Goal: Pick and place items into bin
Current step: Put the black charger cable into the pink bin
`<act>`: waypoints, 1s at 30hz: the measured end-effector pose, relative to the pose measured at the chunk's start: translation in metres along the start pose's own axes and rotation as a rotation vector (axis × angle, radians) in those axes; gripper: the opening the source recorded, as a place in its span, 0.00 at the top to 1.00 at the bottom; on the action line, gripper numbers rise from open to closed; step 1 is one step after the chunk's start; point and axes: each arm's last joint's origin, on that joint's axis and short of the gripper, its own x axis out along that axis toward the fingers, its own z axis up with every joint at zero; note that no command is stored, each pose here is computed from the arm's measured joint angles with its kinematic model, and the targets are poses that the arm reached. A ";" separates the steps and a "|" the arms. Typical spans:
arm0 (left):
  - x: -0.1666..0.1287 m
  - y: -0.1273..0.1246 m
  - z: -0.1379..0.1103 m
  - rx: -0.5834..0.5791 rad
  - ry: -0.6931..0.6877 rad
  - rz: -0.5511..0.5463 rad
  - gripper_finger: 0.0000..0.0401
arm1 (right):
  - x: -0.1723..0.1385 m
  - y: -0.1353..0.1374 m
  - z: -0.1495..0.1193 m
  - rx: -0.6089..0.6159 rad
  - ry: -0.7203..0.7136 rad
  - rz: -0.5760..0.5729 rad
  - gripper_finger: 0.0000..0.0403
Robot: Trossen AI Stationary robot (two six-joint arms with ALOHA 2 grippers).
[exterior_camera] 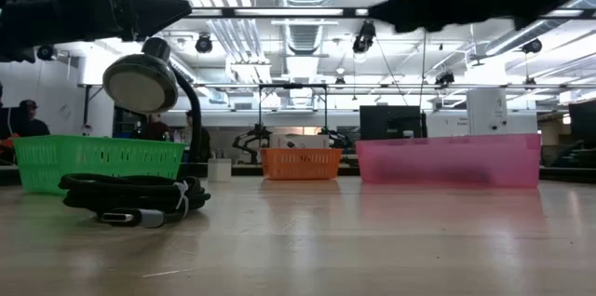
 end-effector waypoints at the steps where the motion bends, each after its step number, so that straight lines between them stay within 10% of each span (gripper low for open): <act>1: 0.000 0.000 0.000 0.000 -0.001 0.001 0.60 | -0.009 0.001 0.000 0.000 -0.031 -0.008 0.87; 23: 0.009 -0.001 0.004 -0.001 0.012 -0.007 0.60 | -0.065 0.009 -0.014 -0.101 -0.199 -0.250 0.87; 30: 0.047 -0.005 0.016 -0.028 0.275 -0.099 0.60 | -0.054 0.006 -0.018 -0.095 -0.104 -0.316 0.87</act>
